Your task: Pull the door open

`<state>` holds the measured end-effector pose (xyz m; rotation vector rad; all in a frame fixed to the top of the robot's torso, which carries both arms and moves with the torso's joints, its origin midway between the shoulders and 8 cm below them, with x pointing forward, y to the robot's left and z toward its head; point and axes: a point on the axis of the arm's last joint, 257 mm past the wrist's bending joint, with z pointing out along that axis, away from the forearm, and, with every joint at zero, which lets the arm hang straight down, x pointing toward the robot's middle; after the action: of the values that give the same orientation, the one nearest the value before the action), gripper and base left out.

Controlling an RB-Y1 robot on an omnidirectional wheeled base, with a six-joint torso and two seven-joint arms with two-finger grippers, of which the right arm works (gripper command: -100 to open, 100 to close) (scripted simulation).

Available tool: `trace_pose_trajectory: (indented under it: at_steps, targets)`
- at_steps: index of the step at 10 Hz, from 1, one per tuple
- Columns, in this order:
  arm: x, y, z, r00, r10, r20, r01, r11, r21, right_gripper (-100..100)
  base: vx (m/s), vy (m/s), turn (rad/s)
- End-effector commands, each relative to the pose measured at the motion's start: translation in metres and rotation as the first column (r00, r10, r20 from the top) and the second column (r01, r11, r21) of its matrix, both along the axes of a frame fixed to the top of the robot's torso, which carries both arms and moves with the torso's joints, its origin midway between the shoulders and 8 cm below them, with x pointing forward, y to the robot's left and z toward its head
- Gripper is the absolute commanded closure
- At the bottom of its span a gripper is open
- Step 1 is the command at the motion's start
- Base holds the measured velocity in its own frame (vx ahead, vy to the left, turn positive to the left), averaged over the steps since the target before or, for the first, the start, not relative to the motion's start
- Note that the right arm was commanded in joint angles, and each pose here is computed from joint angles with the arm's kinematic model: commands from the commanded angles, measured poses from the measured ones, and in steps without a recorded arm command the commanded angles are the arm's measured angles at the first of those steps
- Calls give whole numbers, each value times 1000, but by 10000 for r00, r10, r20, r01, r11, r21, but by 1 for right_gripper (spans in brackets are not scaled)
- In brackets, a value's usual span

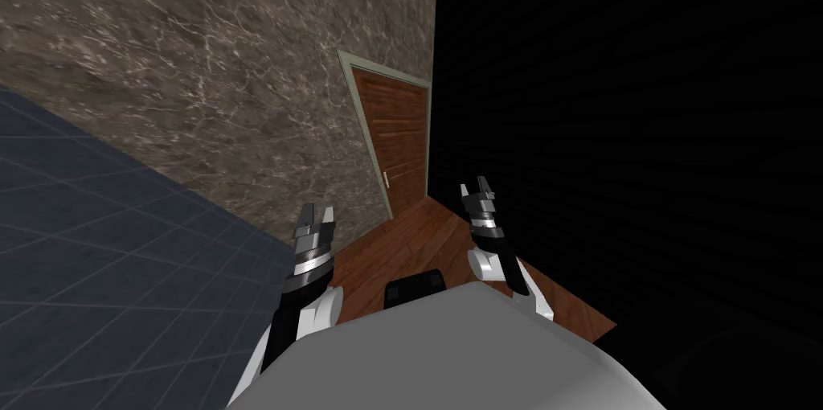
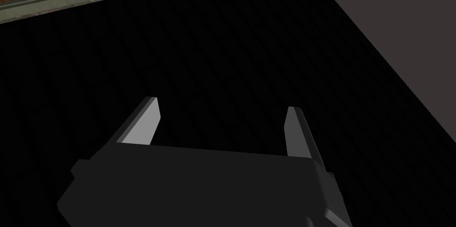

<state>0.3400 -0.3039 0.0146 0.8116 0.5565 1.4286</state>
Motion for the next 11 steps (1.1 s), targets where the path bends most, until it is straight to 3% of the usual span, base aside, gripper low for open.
trace_pose_trajectory:
  at_steps: [1, 5, 11]
  targets:
    - [4, -3, -9, 9998, 198, -95, -195, 9995, 249, -100, 56, 14, 251]
    - [14, -11, -35, 9972, 680, -315, -645, 9929, 1002, -100, 92, -2, 240]
    - [26, -30, -79, 9895, 1338, -553, -1167, 9631, 2425, -100, 93, -16, 227]
